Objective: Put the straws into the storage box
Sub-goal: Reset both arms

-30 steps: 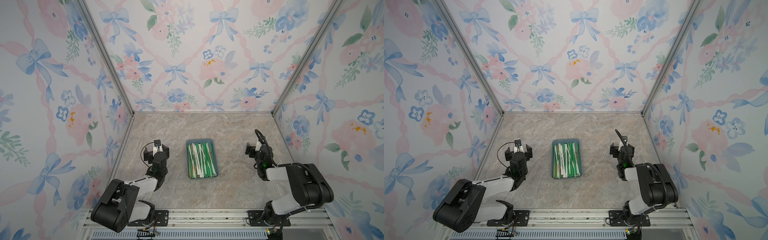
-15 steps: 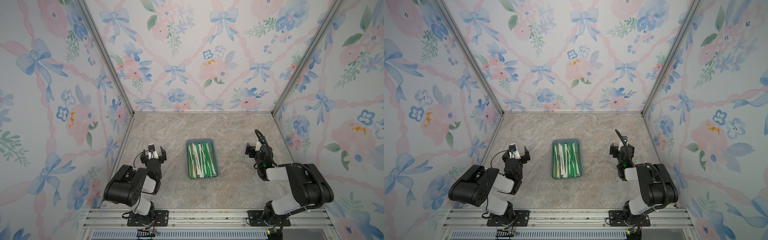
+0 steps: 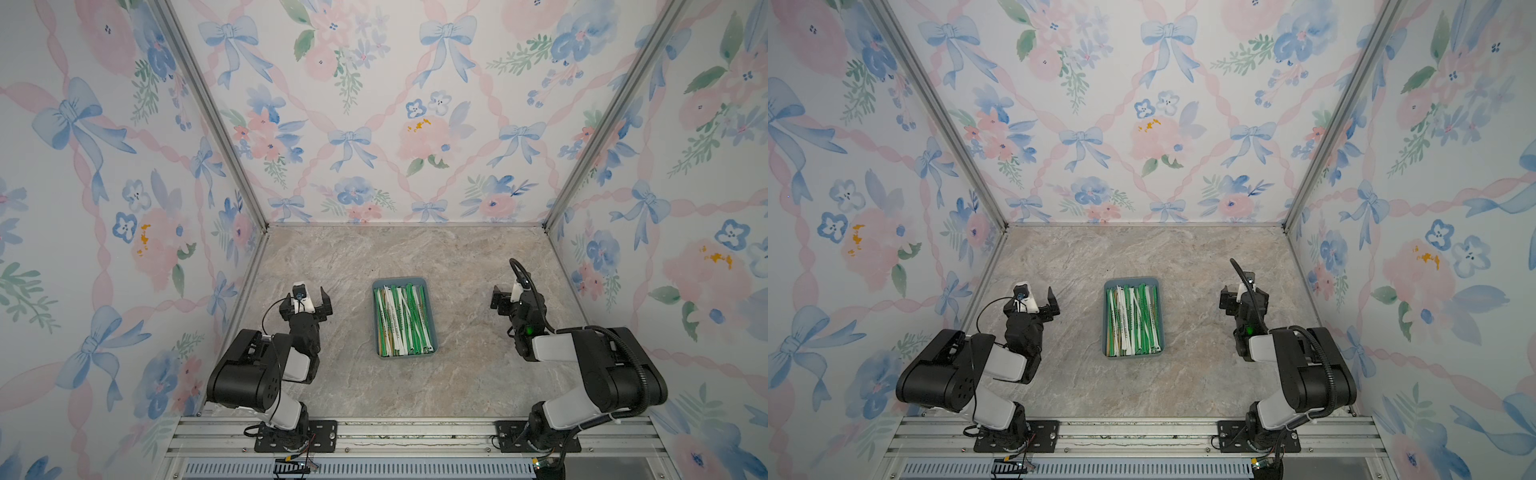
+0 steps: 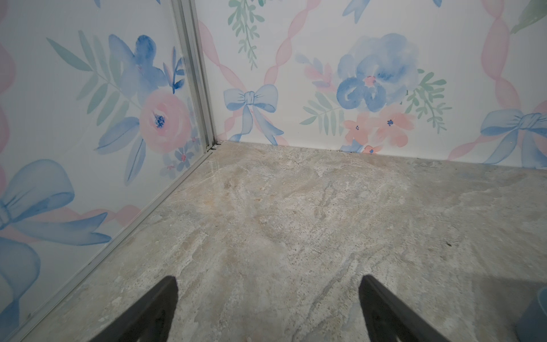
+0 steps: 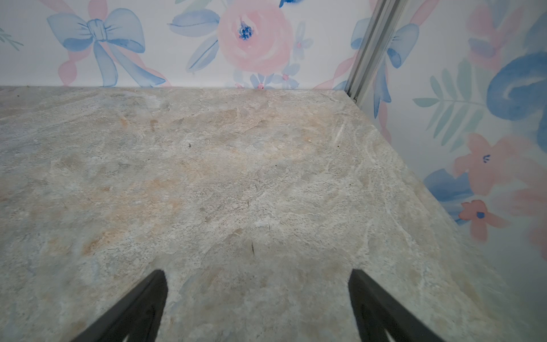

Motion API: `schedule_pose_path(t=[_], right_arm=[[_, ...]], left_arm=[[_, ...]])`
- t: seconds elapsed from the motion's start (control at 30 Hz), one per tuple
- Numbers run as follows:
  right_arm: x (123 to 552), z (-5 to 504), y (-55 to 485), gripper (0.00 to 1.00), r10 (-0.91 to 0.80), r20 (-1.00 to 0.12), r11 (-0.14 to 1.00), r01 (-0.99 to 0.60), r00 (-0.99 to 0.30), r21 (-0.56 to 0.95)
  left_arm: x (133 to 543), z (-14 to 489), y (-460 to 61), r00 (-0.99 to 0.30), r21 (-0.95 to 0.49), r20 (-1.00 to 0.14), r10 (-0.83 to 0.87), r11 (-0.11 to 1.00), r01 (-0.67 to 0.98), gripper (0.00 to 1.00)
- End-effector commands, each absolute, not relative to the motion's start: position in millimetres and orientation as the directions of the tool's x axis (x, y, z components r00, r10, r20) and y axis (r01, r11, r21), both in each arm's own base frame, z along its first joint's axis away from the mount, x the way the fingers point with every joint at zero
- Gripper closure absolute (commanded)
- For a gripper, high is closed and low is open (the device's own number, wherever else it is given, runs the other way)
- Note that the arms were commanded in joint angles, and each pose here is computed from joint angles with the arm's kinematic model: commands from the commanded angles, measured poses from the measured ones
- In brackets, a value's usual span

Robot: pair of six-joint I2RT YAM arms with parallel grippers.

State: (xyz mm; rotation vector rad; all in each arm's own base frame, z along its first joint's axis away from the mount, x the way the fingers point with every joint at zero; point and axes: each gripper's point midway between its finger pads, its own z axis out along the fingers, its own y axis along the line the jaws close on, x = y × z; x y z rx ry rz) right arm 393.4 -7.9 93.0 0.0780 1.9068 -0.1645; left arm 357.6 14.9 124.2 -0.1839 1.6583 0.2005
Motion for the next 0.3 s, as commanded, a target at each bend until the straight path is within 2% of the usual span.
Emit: schedule_pose_path(t=[0.0, 0.27], right_arm=[[396.7, 98.8, -7.2, 0.03, -0.014, -0.948, 0.989, 0.135, -0.319, -0.060], [396.3, 99.3, -6.9, 0.03, -0.018, -0.949, 0.989, 0.136, -0.316, -0.064]], left_arm=[[359.9, 130.1, 13.2, -0.077, 0.011, -0.997, -0.008, 0.970, -0.242, 0.02], [359.4, 129.9, 13.2, -0.078, 0.014, -0.997, -0.006, 0.969, -0.249, 0.02]])
